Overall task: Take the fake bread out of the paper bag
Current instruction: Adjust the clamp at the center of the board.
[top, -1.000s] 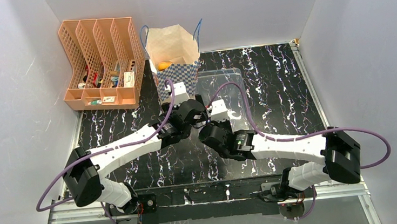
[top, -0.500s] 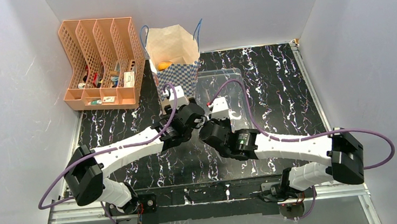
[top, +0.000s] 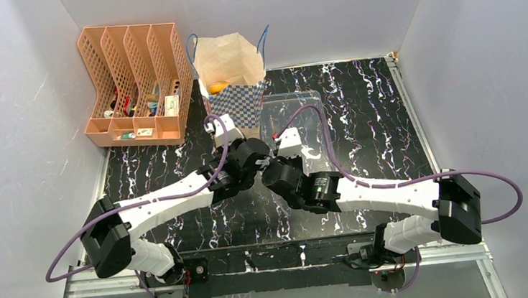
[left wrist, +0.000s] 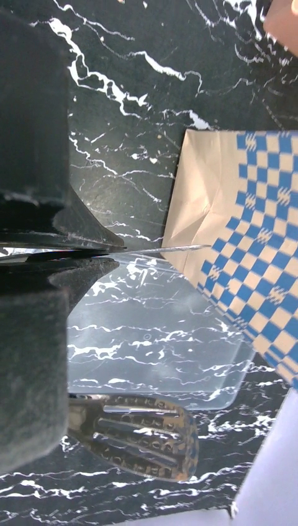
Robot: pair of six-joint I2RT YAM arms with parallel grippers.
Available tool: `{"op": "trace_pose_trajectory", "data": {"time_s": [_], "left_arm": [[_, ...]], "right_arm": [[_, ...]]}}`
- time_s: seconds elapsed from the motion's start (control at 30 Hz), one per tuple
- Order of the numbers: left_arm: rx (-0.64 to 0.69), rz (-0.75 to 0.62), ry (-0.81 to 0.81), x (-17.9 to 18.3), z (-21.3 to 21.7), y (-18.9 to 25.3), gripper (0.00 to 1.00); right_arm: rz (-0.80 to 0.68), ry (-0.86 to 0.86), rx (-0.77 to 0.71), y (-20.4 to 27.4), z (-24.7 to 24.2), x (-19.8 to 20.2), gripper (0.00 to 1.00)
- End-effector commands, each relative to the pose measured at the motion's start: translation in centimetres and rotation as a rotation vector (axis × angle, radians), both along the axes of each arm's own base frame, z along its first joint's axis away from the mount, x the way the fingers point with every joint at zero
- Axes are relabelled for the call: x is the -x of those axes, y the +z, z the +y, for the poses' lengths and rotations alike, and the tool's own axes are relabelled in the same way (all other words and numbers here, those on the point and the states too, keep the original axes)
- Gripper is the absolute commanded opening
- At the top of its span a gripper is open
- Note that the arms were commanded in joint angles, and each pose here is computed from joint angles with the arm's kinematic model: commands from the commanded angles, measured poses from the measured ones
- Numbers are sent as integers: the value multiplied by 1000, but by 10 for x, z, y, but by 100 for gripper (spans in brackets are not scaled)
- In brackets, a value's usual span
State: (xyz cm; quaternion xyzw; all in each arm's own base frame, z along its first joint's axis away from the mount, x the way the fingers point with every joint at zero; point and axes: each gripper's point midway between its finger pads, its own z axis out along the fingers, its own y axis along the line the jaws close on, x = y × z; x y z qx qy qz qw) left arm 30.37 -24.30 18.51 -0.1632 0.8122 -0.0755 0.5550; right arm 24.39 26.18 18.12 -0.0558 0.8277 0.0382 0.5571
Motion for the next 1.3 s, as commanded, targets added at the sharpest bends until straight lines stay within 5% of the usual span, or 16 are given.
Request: {"op": "trace_pose_trajectory", "data": {"time_s": [0.0,0.43,0.6,0.8,0.93,1.27], "left_arm": [[-125,-41,133,14,63,12,0],[-146,-54,259,41,125,13,0],[-123,-71,204,32,108,16,2],[-76,-159,36,1,48,46,54],[-103,-198,12,-13,33,73,75],[-154,-333,179,-35,95,151,84]], "right_arm": [[-104,-140,-47,42,-26,-26,0],[-72,-221,-39,31,-74,-42,0],[-47,-167,-44,25,-60,-45,0],[11,-117,4,3,-42,-48,0],[30,-113,40,-11,-41,-49,0],[74,-101,115,-47,-36,-55,0]]}}
